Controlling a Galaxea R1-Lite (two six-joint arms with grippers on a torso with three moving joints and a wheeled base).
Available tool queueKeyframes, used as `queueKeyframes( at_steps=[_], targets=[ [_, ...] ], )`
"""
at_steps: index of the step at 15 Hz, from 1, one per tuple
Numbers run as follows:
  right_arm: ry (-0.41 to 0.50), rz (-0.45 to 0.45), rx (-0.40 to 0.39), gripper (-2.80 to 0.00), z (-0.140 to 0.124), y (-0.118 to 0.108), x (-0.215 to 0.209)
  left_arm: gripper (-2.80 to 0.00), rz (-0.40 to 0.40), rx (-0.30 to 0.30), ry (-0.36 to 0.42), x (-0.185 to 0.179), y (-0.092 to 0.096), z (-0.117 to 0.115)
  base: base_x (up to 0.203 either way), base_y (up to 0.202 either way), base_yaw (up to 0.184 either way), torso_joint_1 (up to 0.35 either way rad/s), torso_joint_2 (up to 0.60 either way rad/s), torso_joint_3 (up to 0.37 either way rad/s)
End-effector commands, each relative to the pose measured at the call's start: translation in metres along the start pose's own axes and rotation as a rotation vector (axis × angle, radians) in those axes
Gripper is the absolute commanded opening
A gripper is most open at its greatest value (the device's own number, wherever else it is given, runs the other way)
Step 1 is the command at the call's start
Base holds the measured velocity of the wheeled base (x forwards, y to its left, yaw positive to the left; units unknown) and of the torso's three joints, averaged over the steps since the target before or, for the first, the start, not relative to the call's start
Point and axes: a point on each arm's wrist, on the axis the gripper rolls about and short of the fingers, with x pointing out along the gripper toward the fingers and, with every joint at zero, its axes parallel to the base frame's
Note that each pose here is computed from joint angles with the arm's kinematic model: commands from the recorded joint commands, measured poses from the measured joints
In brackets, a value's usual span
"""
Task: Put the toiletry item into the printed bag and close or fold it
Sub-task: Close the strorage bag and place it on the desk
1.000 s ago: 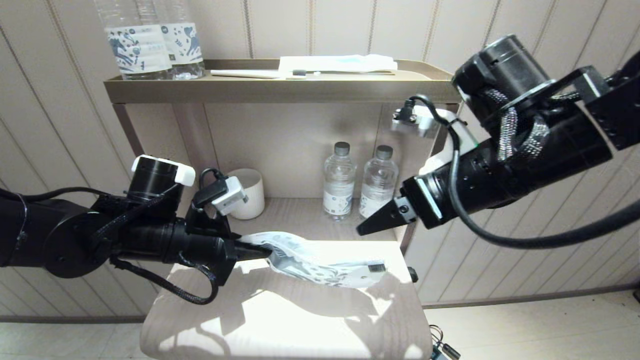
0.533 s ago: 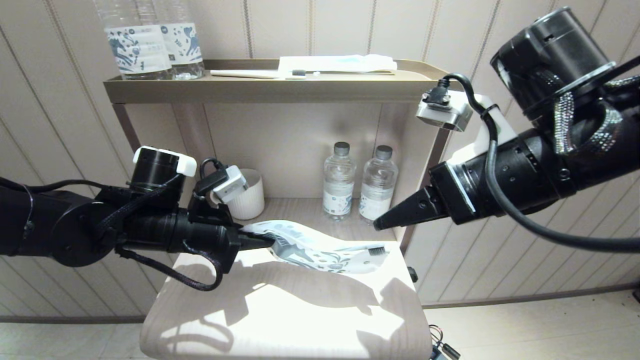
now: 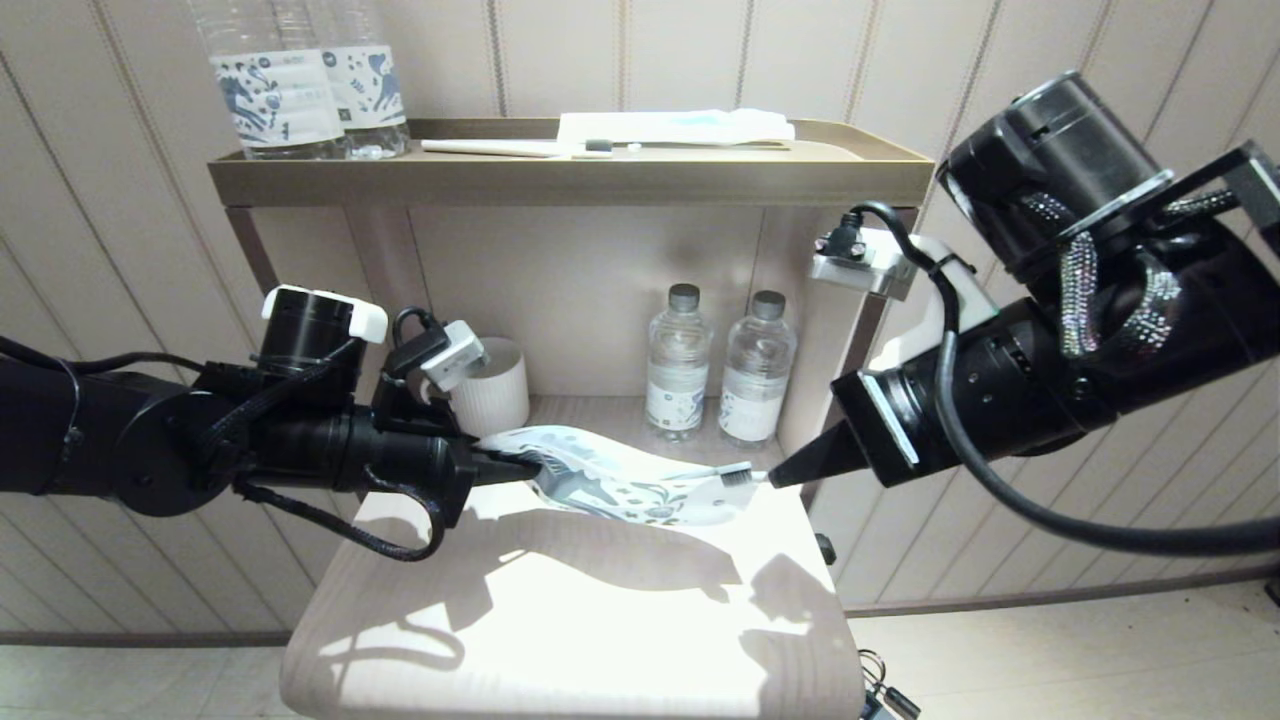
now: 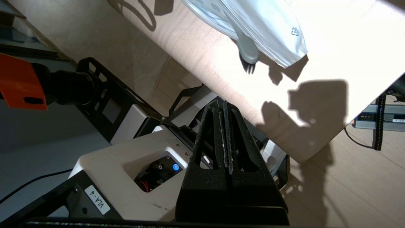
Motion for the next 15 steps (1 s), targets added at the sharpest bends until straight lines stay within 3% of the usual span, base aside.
queueKeyframes(
  at_steps=[1, 4, 15],
  targets=[
    [0.037, -0.004, 0.008, -2.80, 0.000, -0.002, 0.012, -2.80, 0.001, -0.008, 0.000, 0.001, 0.003, -0.001, 0.000, 0.000, 0.000, 0.000, 0.00, 0.000],
    [0.049, -0.056, 0.026, -2.80, 0.005, -0.010, 0.026, -2.80, 0.002, -0.009, 0.000, 0.001, 0.004, -0.001, 0.000, 0.000, 0.000, 0.000, 0.00, 0.000],
    [0.049, -0.069, 0.032, -2.80, 0.017, -0.018, 0.043, -2.80, -0.001, -0.010, 0.006, 0.001, 0.003, -0.003, 0.000, 0.000, 0.000, 0.000, 0.00, 0.000]
  ],
)
